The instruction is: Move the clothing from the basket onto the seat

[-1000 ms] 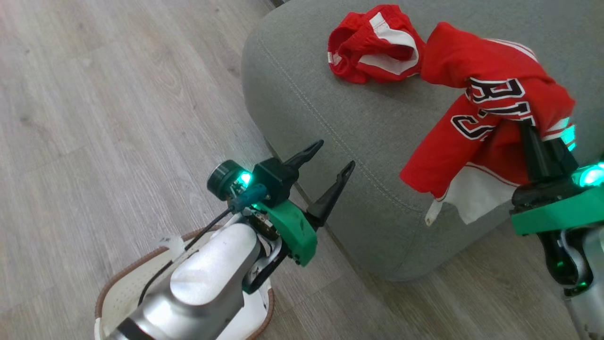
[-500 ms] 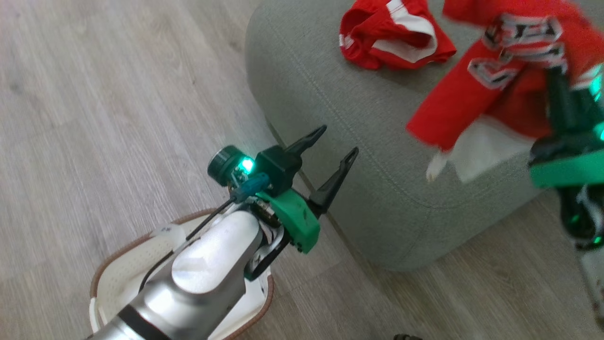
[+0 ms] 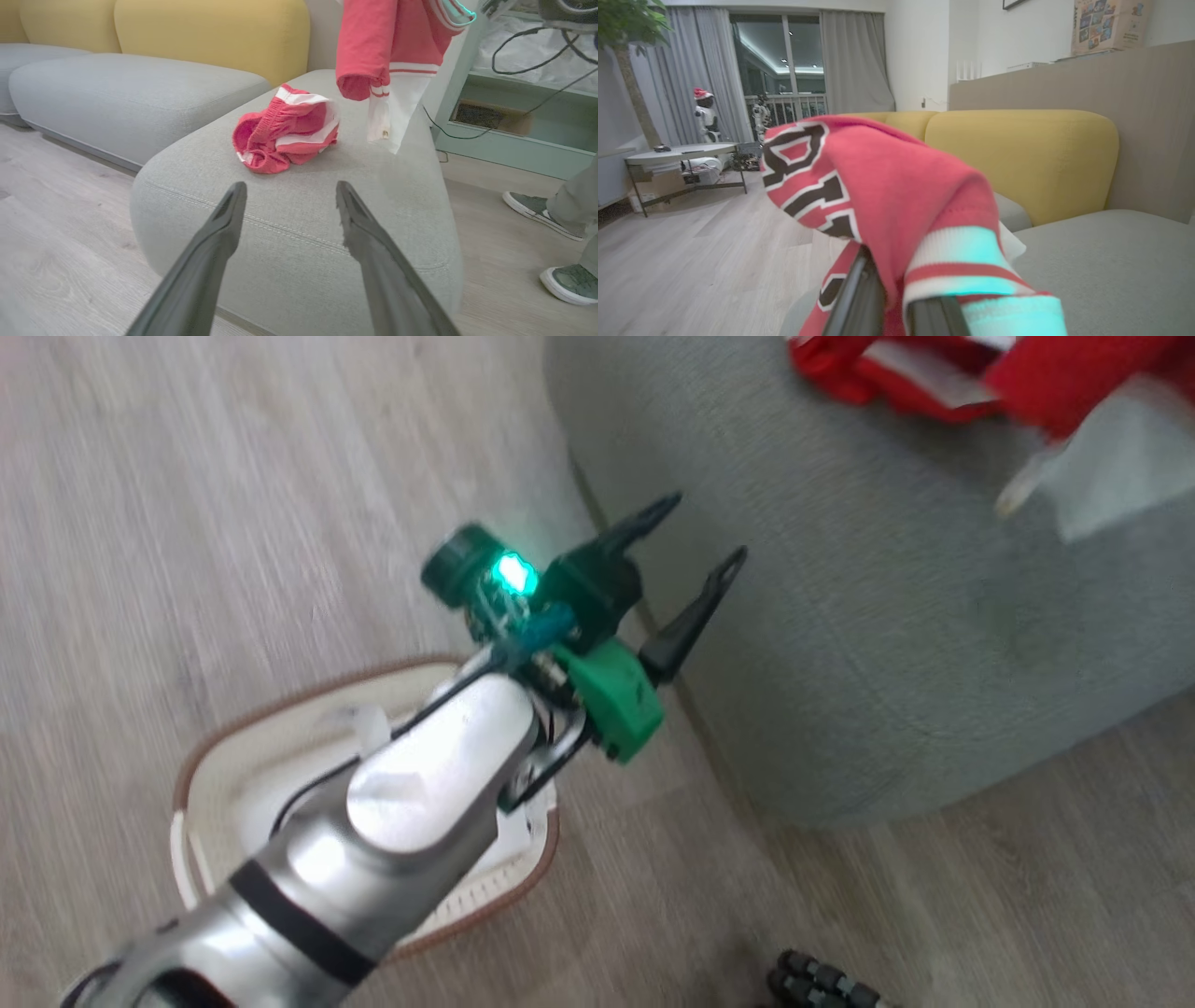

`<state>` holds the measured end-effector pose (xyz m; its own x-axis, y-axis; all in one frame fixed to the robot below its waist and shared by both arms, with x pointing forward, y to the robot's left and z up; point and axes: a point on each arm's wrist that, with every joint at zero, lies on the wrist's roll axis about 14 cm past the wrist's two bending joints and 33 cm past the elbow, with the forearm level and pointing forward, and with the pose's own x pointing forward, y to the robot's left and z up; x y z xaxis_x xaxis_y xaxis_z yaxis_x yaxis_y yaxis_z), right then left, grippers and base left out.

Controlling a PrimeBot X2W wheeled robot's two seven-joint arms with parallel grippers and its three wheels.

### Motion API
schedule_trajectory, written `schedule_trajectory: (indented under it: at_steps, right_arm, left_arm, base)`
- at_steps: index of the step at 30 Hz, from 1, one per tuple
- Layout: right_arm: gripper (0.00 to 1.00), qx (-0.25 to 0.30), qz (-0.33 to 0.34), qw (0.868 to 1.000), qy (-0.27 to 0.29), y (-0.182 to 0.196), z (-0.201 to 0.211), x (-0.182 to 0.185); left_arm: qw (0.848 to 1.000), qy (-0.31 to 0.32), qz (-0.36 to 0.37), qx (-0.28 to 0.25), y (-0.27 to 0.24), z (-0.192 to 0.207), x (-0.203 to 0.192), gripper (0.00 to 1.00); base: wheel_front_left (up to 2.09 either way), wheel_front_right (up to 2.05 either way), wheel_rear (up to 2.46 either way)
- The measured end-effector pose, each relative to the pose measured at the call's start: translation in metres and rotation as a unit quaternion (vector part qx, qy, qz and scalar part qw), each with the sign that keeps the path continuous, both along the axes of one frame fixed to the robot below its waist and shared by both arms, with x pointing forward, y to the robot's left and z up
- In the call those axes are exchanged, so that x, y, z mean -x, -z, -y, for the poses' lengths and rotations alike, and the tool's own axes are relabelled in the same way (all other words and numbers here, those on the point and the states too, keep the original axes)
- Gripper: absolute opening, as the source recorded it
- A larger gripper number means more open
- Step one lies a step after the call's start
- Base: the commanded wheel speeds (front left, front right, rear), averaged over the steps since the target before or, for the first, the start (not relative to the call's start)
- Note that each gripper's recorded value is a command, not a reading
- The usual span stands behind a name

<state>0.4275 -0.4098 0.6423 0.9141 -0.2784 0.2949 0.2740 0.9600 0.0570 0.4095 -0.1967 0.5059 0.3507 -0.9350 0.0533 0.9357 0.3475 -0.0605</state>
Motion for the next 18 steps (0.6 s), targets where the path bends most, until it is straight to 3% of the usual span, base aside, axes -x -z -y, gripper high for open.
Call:
schedule_trajectory:
  at_steps: [9, 18]
  right_arm:
    - [0.00, 0.004, -0.069, 0.997, 0.019, 0.040, 0.028, -0.073]
    - [0.00, 0.034, -0.192, 0.981, -0.011, 0.123, 0.013, -0.125]
  left_arm:
    - [0.999, -0.029, -0.018, -0.007, 0.033, -0.011, -0.043, 1.00]
    - [0.997, -0.059, -0.039, -0.023, 0.069, -0.028, -0.066, 1.00]
  base:
    - [0.00, 0.00, 0.00]
    - [0.00, 0.00, 0.00]
